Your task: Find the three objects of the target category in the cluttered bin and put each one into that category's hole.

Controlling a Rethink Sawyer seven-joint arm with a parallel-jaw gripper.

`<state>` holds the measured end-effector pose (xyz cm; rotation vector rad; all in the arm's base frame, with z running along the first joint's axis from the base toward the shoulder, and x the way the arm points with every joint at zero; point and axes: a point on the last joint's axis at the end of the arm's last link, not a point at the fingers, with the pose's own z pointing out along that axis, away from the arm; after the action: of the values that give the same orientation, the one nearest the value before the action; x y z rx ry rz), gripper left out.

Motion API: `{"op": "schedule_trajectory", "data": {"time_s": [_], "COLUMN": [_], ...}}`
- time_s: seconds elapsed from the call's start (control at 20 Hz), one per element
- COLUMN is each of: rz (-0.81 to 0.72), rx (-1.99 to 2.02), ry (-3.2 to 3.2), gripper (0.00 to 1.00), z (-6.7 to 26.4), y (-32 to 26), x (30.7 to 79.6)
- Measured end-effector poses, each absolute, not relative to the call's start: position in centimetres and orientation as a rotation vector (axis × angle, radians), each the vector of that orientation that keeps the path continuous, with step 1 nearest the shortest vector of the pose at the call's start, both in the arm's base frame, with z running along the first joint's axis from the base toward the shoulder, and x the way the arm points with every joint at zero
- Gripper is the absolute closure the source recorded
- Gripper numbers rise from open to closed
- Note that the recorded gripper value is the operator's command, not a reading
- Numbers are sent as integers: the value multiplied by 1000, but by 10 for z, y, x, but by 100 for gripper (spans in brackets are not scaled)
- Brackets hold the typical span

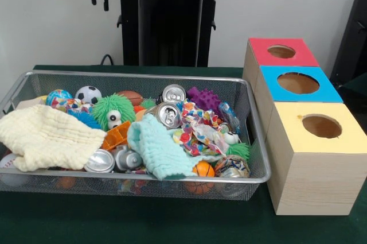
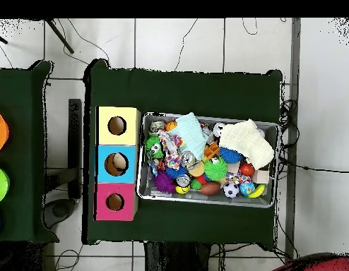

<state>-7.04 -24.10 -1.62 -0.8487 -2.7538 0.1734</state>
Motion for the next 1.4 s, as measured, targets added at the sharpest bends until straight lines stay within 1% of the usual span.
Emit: {"op": "schedule_trajectory", "data": {"time_s": [0.45, 0.85, 1.4], "rz": [158, 69, -10], "rx": [-803, -690, -454], "ry": [-2738, -2772, -2797], "gripper": [0, 0, 0], "z": [-20, -25, -26], "y": [-241, -240, -270], "x": [-84, -89, -102]}}
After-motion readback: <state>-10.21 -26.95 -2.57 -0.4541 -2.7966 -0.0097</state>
